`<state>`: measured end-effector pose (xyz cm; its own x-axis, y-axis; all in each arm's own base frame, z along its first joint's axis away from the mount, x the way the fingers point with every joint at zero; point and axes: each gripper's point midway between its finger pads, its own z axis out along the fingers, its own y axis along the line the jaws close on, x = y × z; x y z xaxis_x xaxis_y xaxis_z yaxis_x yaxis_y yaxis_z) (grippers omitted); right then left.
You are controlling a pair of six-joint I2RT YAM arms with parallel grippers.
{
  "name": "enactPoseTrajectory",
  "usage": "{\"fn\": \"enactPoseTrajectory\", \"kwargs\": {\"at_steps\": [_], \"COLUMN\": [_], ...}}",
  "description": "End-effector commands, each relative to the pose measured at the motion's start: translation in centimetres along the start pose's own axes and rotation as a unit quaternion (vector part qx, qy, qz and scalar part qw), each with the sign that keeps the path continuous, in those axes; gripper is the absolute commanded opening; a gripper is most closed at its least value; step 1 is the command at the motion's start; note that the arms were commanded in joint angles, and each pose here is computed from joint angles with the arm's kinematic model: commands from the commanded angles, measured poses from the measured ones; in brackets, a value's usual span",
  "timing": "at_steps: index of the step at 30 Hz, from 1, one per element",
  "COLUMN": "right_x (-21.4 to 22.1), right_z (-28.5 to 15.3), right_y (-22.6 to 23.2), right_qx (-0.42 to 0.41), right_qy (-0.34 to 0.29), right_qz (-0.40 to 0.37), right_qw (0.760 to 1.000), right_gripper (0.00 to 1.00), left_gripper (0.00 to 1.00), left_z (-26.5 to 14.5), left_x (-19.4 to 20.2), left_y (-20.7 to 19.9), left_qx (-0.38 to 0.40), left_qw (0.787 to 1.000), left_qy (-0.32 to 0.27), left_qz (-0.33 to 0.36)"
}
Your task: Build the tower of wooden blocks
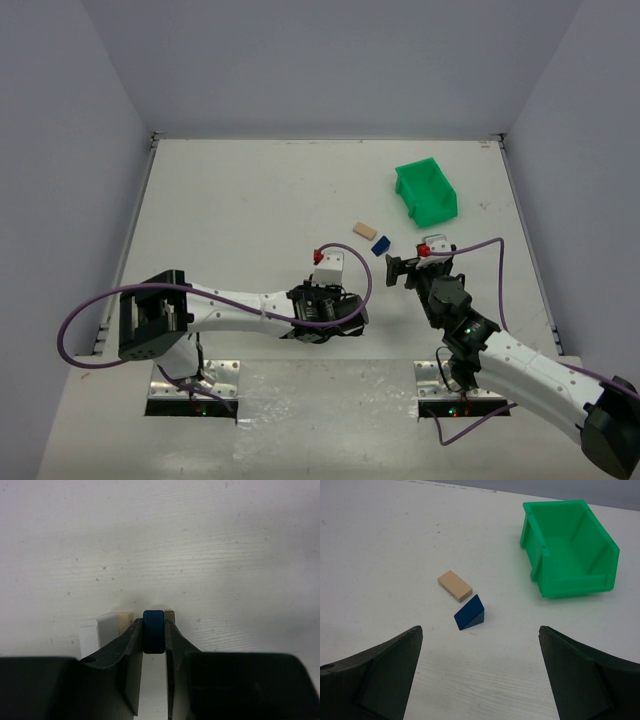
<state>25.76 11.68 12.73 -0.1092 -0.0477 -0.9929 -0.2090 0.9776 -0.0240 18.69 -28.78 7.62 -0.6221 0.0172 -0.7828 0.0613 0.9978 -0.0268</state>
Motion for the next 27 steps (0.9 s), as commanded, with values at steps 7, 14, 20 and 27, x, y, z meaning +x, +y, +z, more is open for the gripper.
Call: {"fn": "enactPoseTrajectory", "kwargs": {"at_steps": [7,14,20,27], "right_x": [-2.06,-2.12,-2.05,-1.90], "right_z": [0.27,0.24,0.26,0.37], "right_y": [-0.44,-0.47,-0.46,-0.58], "right_qx": [0.016,0.016,0.016,0.020], "right_qy": [-0.028,-0.030,-0.029,-0.025], "right_qz": [0.016,0.017,0.018,0.017], "right_qw": [0.999,0.999,0.999,0.999], "right_gripper": [0.99,0.99,0.99,0.99], "left_gripper": [0.14,0.18,0.21,0.22], "left_z": [-0.42,-0.42,-0.44,-0.51], "left_x": [-1.17,-1.13,-1.07,-1.10], "left_y": [-1.13,-1.20,-1.21,-1.21], "left_qx": [0.005,0.005,0.006,0.007], "left_qw": [1.000,1.000,1.000,1.000], "left_qy": [-0.015,-0.014,-0.012,-0.011], "left_qz": [-0.021,-0.021,-0.021,-0.020]}}
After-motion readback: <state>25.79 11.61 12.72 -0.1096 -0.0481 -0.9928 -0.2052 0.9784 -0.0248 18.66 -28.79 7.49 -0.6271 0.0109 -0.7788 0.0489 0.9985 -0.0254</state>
